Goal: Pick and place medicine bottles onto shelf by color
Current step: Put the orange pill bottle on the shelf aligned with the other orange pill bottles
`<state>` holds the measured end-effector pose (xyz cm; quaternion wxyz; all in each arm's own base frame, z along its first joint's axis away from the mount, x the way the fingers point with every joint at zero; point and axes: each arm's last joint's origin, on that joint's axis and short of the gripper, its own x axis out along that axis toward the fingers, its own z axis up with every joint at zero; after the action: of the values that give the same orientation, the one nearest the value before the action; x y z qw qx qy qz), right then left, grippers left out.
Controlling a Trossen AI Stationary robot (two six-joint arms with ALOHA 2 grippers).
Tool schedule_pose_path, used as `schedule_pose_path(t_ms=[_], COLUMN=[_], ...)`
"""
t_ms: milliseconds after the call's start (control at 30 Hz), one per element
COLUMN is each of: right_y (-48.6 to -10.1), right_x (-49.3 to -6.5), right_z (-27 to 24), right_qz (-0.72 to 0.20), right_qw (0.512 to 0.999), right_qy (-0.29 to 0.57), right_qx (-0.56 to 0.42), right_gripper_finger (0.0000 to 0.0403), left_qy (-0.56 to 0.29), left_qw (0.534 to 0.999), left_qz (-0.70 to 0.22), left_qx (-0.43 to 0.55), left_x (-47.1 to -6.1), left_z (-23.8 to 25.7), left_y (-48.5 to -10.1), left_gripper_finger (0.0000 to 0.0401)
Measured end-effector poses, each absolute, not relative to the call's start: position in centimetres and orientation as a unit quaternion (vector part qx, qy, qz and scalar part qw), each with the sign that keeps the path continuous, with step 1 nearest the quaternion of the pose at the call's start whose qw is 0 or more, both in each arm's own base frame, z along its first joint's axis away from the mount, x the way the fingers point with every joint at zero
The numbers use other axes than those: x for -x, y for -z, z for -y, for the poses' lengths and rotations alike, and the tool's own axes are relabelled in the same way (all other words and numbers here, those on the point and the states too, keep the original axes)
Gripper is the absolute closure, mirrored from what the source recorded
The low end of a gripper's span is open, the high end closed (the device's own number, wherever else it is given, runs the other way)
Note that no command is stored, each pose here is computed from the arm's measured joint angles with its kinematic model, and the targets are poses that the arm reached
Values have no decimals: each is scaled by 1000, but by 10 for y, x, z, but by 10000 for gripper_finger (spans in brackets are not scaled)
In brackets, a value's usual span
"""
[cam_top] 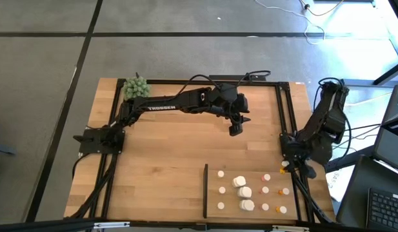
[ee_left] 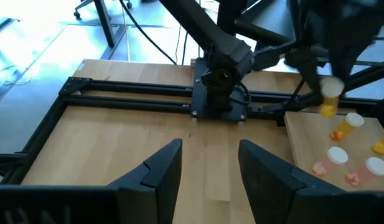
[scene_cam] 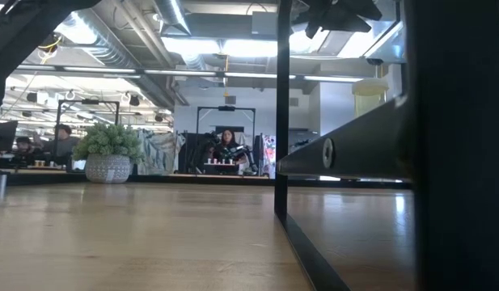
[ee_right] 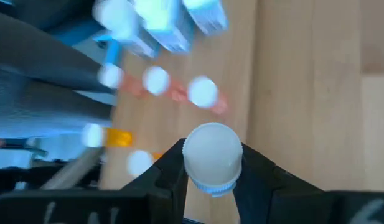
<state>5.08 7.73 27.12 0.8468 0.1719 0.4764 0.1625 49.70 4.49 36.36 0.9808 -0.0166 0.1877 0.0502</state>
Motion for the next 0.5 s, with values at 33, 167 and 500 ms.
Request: schedule_pose_path(t_ms=[33,167,500], right_y=[-266,-243,-218], right_x=[-51,-50,-53], right_z=[-78,-84,-100], right_qz=[-481,-500,-499], right_qw=[846,835,835], right_qy=[-156,-138,-143], right_qx=[-168,-185,-181], right_gripper_finger=[300,300,300], left_qy=[-50,-51,-52], left_qw=[981,981,981], left_qz=[-188,-188,-188], left_qx=[17,19,19], left_x=[-497,-497,-497], left_z=[-45,-45,-46], left_y=[-364,-364,-363], left_gripper_finger=[250,250,250])
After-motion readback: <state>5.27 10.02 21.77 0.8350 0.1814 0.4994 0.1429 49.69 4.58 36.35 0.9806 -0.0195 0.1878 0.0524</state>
